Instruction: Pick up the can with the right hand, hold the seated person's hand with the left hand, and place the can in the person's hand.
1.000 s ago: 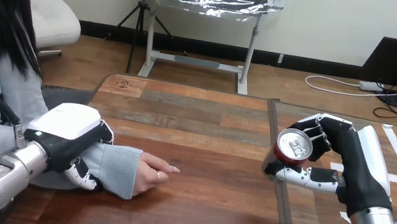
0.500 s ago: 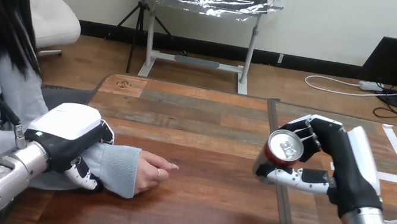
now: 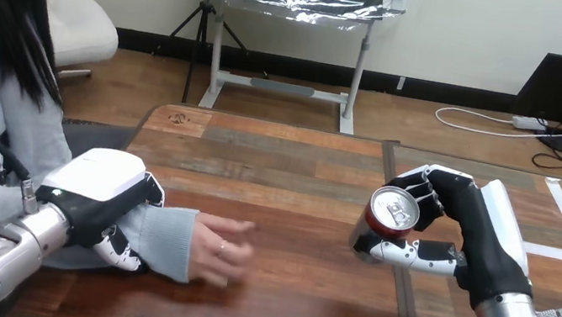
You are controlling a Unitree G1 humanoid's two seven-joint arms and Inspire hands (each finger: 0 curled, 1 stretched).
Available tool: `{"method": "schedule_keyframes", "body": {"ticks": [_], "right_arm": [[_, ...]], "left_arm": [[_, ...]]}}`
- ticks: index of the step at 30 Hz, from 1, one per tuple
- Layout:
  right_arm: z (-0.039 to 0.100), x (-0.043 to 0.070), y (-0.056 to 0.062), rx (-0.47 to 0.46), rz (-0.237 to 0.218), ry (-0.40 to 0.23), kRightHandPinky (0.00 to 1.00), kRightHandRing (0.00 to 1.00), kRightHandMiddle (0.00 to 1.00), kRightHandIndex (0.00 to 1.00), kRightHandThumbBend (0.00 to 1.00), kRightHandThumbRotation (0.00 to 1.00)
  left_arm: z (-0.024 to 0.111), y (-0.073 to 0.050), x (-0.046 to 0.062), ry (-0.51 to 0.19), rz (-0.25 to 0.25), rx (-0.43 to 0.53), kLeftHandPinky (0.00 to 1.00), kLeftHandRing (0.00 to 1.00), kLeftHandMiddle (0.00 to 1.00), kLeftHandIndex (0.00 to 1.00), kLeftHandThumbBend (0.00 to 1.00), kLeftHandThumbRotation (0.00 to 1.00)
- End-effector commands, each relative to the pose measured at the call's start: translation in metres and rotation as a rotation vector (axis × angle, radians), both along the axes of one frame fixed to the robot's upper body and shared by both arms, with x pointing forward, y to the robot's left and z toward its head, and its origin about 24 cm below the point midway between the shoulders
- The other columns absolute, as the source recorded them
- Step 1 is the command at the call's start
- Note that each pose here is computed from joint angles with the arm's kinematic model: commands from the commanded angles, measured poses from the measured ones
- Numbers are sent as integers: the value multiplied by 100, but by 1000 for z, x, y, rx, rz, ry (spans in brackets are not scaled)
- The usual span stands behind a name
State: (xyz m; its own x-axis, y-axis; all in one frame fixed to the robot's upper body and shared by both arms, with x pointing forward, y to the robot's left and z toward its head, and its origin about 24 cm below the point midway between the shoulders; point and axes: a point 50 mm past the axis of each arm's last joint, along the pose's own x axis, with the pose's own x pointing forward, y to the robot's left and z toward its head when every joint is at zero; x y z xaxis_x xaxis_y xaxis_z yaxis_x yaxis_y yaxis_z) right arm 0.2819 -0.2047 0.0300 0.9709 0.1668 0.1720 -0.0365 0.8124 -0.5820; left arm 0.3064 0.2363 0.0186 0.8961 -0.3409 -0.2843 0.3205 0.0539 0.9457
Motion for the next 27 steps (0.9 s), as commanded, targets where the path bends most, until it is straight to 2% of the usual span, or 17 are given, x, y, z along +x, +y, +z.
{"method": "schedule_keyframes", "body": {"ticks": [1,27], "right_arm": [[33,23,13,33,32,-131,39,44,51,51,81,0],[28,29,30,53,100,-112,42,47,53,51,80,0]], "left_arm": [[31,-17,14,-129,-73,-66,20,27,34,38,87,0],[62,-31,11,-222,-143,-126,19,25,32,36,90,0]]}}
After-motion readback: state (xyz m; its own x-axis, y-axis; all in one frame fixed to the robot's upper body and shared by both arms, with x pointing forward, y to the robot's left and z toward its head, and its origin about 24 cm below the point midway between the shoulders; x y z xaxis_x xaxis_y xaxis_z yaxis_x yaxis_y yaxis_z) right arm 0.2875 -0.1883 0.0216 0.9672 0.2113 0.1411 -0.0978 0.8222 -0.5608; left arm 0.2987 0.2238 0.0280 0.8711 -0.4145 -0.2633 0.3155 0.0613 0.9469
